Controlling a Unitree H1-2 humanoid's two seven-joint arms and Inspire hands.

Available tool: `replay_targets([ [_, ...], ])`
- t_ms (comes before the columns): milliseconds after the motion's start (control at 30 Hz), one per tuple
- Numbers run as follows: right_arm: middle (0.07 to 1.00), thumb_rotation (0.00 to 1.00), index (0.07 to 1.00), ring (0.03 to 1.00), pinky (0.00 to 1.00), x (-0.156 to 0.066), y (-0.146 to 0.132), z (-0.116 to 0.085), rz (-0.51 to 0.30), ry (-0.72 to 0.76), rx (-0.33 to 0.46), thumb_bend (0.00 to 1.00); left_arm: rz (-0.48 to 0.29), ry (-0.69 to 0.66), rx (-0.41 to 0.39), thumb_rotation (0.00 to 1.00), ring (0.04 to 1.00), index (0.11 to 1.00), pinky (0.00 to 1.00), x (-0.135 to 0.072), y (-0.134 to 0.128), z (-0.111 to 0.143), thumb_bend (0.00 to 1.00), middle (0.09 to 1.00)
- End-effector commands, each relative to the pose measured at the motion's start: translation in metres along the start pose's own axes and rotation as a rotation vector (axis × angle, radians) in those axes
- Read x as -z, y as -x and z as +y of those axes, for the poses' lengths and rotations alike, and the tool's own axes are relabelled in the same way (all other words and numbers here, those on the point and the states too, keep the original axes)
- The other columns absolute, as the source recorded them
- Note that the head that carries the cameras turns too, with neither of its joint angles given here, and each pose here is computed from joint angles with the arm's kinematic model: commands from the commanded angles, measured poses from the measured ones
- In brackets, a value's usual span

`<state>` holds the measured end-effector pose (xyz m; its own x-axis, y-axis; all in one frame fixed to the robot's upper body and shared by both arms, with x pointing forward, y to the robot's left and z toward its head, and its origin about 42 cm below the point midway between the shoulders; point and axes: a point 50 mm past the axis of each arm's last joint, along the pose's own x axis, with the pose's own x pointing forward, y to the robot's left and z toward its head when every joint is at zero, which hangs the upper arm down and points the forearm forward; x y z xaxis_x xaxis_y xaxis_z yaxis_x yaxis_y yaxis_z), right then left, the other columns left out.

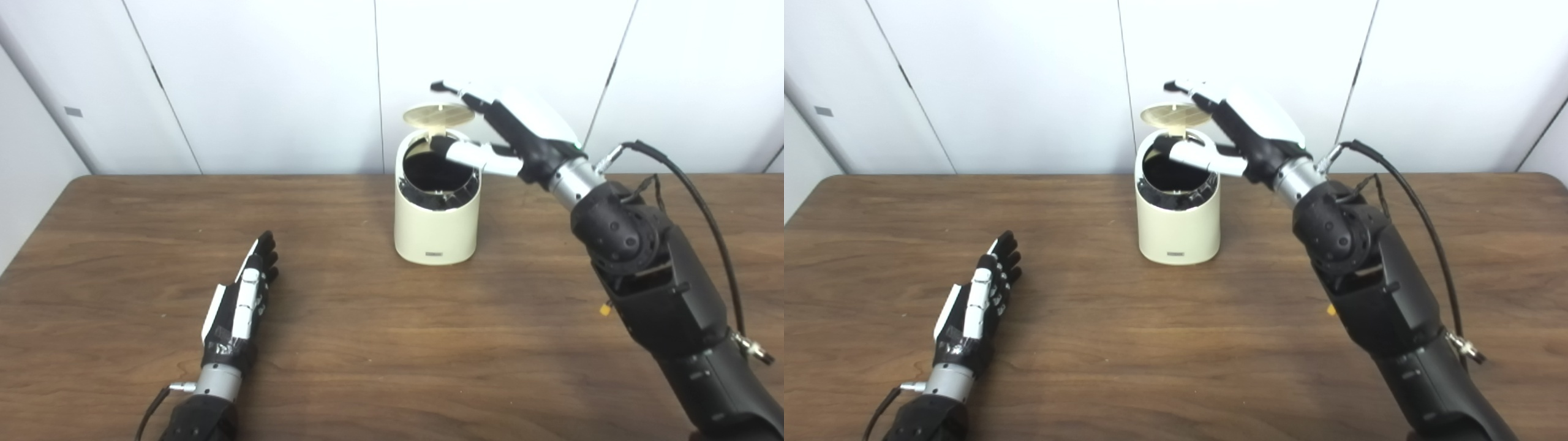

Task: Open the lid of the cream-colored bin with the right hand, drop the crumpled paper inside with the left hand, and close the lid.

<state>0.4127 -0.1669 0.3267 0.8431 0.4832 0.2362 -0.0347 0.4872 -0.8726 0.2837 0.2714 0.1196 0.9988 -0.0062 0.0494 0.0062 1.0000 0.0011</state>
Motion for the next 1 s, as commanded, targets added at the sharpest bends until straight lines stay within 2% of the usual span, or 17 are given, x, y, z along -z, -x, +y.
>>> replay_targets([
  [0,0.936,1.00,0.891,0.997,0.92,-0.012,-0.002,-0.024,-0.050,0.049,0.068,0.61,0.040,-0.004,0.002,1.00,1.000,1.000,1.00,0.007,0.001,0.000,0.47,1.000],
  [100,0.939,1.00,0.886,1.000,0.93,-0.009,0.001,-0.023,-0.035,0.047,0.064,0.64,0.034,0.007,-0.011,0.98,1.000,1.000,1.00,0.007,0.001,-0.001,0.48,1.000],
  [433,0.920,1.00,0.870,1.000,0.90,-0.002,0.012,-0.015,-0.015,0.088,0.031,0.62,0.026,0.006,-0.028,0.98,1.000,1.000,1.00,0.008,-0.002,-0.003,0.51,1.000],
  [633,0.922,1.00,0.871,1.000,0.93,0.001,0.013,-0.014,-0.015,0.095,0.025,0.62,0.021,0.001,-0.029,0.99,1.000,1.000,1.00,0.007,-0.002,-0.005,0.51,1.000],
  [967,0.921,1.00,0.874,1.000,0.95,0.001,0.015,-0.012,-0.025,0.156,-0.027,0.63,0.021,0.013,-0.036,0.99,1.000,1.000,1.00,0.007,-0.003,-0.007,0.50,1.000],
])
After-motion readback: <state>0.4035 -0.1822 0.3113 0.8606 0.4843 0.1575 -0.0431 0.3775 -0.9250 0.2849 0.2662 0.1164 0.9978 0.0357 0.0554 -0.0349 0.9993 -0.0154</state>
